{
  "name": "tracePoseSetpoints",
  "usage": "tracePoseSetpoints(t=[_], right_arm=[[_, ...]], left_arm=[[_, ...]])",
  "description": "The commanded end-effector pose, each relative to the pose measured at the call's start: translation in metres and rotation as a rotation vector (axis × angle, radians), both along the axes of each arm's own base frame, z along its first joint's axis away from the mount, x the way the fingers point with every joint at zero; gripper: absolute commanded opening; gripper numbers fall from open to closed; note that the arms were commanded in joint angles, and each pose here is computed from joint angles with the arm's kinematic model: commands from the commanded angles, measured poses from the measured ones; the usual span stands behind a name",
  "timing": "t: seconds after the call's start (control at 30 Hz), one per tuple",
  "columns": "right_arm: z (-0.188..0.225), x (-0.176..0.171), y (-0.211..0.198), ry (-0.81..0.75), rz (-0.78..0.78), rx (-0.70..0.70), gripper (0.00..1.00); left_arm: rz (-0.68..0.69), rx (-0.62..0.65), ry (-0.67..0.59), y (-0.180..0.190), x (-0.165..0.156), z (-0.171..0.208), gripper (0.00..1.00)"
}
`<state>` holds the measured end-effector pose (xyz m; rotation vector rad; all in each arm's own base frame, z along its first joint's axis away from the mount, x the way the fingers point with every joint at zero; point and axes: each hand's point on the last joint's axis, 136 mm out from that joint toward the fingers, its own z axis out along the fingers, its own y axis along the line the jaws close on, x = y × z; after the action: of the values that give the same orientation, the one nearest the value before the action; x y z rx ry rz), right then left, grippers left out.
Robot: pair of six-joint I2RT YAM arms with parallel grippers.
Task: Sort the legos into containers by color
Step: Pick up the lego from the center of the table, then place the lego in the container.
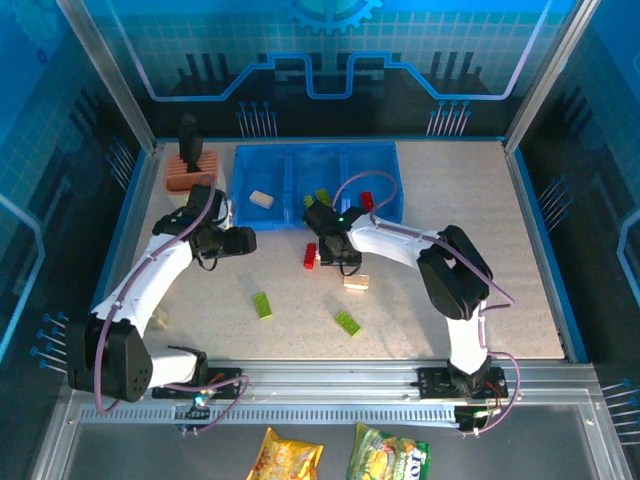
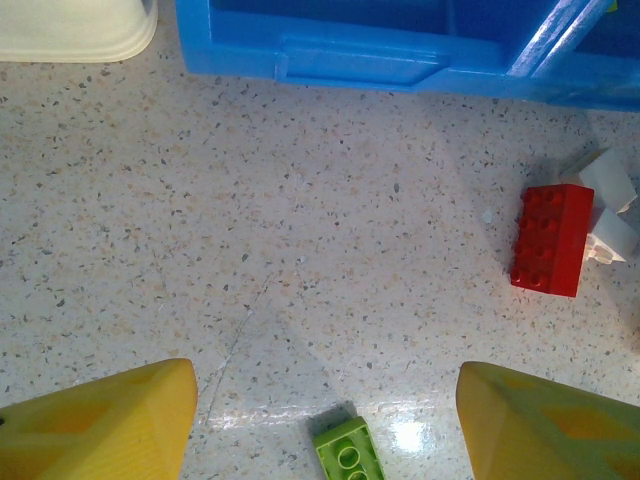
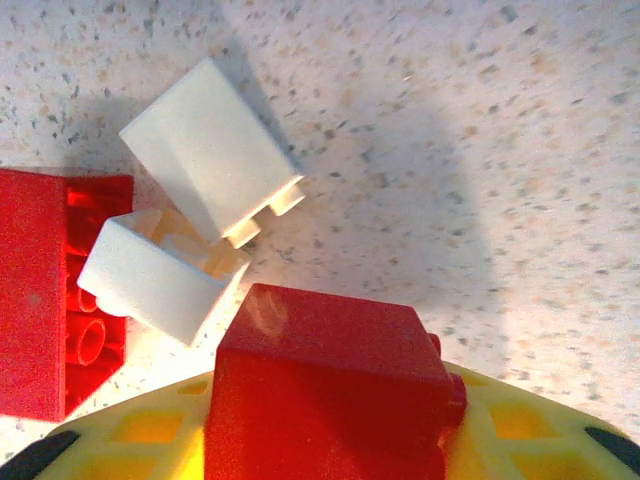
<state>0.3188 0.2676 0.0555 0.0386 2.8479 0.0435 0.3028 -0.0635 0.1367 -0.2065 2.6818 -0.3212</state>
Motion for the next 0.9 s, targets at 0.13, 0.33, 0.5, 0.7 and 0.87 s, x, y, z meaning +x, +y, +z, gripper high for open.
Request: tracePoseSetpoints(t=[0.13,0.33,0.5,0.7,0.87], right_arm=[[0.019,-0.007,-0.044,0.069,0.18,0.001,0.43],[0.04,0.01,-0.073,0.066,0.226,0.023,0.42],[0.055,0.039,-0.09,0.039,0.224,0.015,0.43],[0.069,0.087,-0.095,-0.006,0.216,0.002,0.43],[0.071,0.128,-0.093,-0.041,0.199,-0.02,0.43]], left_arm=[[-0.016,-0.015,0.012,-0.001,-0.001,-0.005,0.7],[-0.014,-0.012,0.015,0.0,-0.002,-0.006,0.7],[-0.014,-0.009,0.013,0.001,-0.002,-0.006,0.7],[-0.013,-0.006,0.015,0.001,-0.002,-0.007,0.7],[-0.011,-0.002,0.014,0.002,-0.001,-0.007,0.7]])
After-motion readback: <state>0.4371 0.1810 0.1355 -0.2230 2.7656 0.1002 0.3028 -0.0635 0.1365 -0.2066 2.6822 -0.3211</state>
